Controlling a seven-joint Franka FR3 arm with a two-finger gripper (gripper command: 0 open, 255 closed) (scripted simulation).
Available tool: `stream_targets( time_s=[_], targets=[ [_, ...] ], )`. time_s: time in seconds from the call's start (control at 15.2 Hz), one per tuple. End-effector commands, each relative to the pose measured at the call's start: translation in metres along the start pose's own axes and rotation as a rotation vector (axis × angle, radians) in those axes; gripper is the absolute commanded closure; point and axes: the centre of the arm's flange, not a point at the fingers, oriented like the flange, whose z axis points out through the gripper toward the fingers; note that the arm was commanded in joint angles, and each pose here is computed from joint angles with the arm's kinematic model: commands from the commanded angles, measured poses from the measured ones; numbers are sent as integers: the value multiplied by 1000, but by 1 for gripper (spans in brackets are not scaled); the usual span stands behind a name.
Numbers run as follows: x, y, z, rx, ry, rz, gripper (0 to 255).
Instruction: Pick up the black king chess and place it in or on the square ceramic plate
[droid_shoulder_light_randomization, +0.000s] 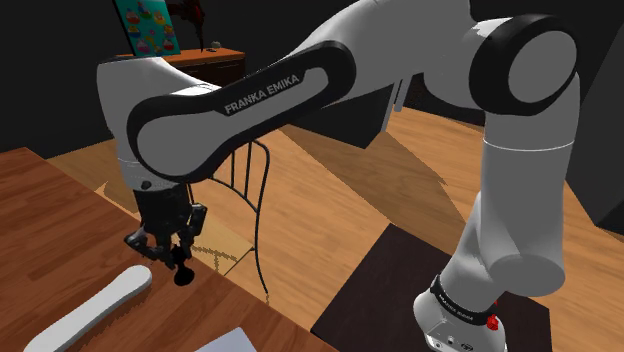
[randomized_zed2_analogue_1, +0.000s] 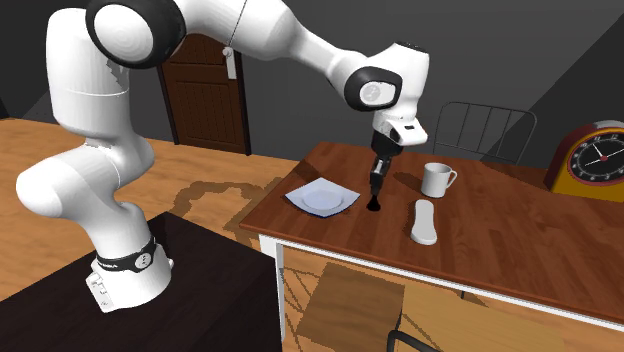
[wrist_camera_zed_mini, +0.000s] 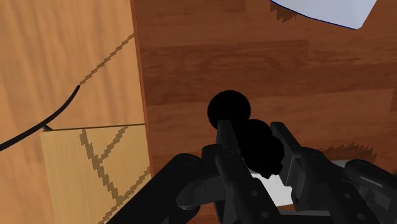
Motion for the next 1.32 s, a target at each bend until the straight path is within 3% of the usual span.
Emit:
stream_targets(
  time_s=[0.0,1.06,1.25],
  targets=[
    [-12,-7,-2,0,0,0,255],
    [-198,-101,11,0,0,0,255],
    [-196,-100,27,0,0,0,255]
  ],
)
